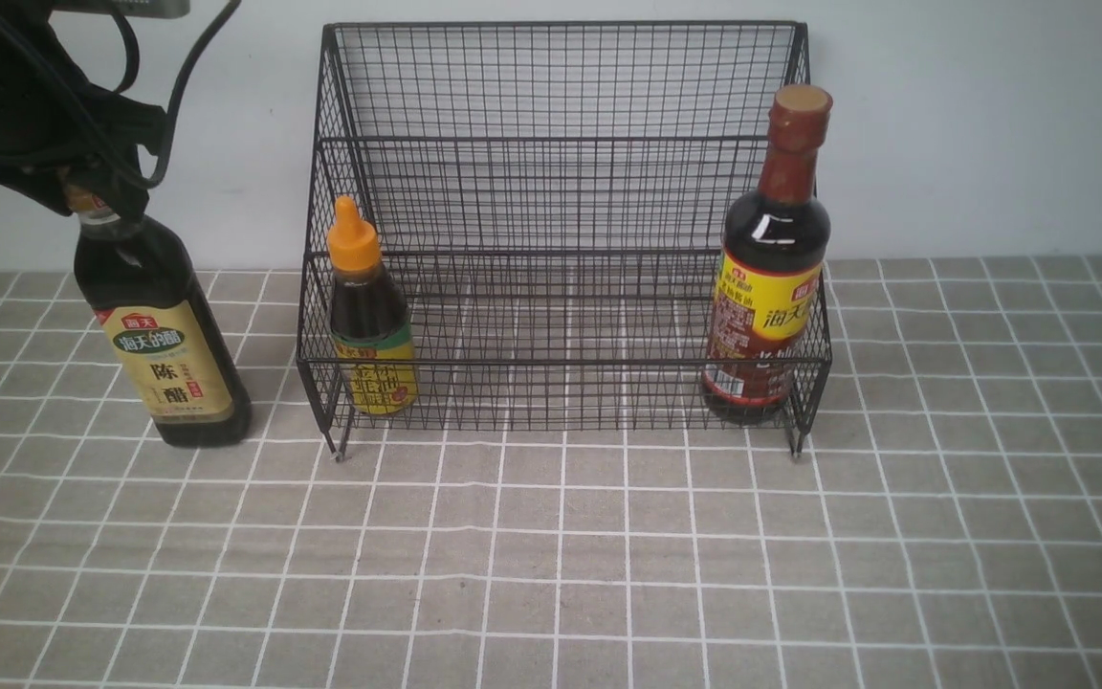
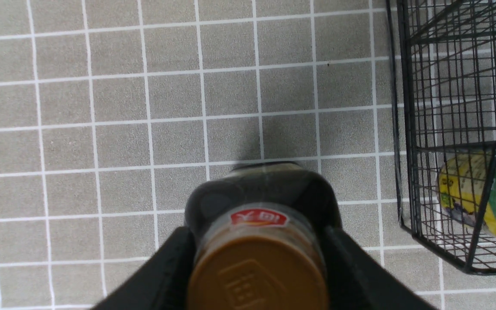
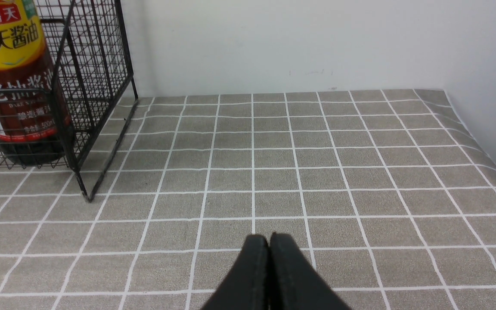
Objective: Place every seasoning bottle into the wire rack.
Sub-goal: Use the left arm to grab the condiment bottle closest to it, then use the left arm to put the condiment bottle back on the shelf
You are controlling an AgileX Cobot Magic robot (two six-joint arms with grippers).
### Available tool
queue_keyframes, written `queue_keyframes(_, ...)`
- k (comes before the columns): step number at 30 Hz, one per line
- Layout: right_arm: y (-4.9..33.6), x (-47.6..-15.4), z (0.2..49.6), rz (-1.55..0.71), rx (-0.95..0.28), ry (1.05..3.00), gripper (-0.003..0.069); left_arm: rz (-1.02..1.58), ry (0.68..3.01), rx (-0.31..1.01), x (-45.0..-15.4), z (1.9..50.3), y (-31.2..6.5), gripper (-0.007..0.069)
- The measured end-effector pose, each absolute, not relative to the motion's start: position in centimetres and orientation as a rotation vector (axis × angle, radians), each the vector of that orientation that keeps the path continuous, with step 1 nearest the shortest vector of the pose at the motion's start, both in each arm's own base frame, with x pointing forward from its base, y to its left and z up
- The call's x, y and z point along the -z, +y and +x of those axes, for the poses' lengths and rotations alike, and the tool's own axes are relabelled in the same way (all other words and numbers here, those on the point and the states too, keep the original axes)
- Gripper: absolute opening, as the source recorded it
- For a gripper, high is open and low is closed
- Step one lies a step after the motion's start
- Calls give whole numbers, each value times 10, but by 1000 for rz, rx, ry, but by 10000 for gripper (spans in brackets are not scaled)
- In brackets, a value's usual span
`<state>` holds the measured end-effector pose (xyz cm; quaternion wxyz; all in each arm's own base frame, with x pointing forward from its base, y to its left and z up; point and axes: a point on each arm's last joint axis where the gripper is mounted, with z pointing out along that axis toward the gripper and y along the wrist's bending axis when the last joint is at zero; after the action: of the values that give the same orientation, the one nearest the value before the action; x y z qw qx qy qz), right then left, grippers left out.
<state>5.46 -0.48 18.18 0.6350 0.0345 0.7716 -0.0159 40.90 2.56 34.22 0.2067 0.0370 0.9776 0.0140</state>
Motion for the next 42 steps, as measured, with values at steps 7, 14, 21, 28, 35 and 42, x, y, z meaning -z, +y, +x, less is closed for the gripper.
queue_keyframes(7, -5, -182, 55, 78, 37, 1764, -14, 91, 2720, -37, -343, 409, 26, 328)
queue_keyframes(14, -5, -182, 55, 77, 38, 1764, -14, 51, 2672, -10, -366, 404, 24, 328)
queue_keyframes(21, -5, -182, 55, 75, 39, 1764, -14, 53, 2472, 9, -432, 382, 20, 328)
queue_keyframes(28, -5, -182, 55, 73, 41, 1764, -14, 44, 2328, 6, -476, 364, 18, 328)
queue_keyframes(35, -5, -182, 55, 70, 43, 1764, -14, 41, 2241, 108, -499, 352, 10, 328)
queue_keyframes(42, -5, -182, 55, 67, 46, 1764, -14, 54, 2230, 210, -501, 352, 3, 328)
